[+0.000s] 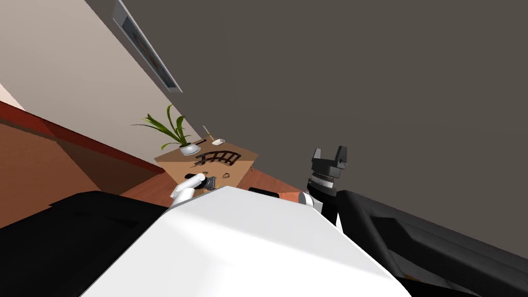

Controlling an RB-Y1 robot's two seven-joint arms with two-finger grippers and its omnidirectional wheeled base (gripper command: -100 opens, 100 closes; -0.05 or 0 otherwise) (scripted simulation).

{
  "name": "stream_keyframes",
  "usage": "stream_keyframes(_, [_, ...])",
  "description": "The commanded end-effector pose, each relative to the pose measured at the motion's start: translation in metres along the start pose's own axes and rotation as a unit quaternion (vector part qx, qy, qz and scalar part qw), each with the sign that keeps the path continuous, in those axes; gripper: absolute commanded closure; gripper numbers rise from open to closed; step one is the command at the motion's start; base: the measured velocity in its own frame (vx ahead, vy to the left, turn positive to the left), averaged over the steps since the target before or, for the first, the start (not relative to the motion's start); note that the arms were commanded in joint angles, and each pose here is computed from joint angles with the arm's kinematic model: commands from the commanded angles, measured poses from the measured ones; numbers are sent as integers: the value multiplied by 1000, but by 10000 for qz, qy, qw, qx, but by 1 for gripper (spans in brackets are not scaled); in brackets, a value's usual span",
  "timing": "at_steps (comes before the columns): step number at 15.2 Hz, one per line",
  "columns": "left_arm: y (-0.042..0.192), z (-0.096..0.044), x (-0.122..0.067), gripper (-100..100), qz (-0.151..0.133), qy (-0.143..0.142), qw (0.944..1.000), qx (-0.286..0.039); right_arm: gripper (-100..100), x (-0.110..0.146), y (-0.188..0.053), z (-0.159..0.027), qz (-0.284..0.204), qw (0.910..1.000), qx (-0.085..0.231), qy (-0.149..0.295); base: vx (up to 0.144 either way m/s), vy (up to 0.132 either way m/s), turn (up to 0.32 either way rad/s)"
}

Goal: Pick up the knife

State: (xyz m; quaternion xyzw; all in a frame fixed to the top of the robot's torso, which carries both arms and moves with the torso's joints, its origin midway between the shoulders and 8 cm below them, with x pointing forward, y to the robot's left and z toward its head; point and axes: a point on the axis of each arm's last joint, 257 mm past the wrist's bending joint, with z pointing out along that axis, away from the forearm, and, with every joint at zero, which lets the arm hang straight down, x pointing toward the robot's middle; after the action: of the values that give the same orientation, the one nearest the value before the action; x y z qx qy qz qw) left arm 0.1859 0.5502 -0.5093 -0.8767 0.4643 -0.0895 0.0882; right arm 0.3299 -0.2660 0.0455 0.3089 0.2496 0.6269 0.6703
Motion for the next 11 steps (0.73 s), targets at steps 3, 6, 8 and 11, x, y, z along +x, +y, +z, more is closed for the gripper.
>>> stream_keyframes(3, [26, 5, 10, -100, -379, 388, 9976, -424, 0, 0, 0, 0, 0, 10000, 0, 0, -42, 65, -287])
stream_keyframes(6, [39, 7, 20, -100, -608, 642, 9940, -638, 0, 0, 0, 0, 0, 10000, 0, 0, -38, 76, -239])
stream_keyframes(8, [36, 13, 21, -100, -529, 545, 9957, -540, 0, 0, 0, 0, -1, 10000, 1, 0, -20, 31, -49])
stream_keyframes(11, [38, 21, 28, -100, -522, 532, 9959, -510, 0, 0, 0, 0, -1, 10000, 1, -1, -14, 18, -3])
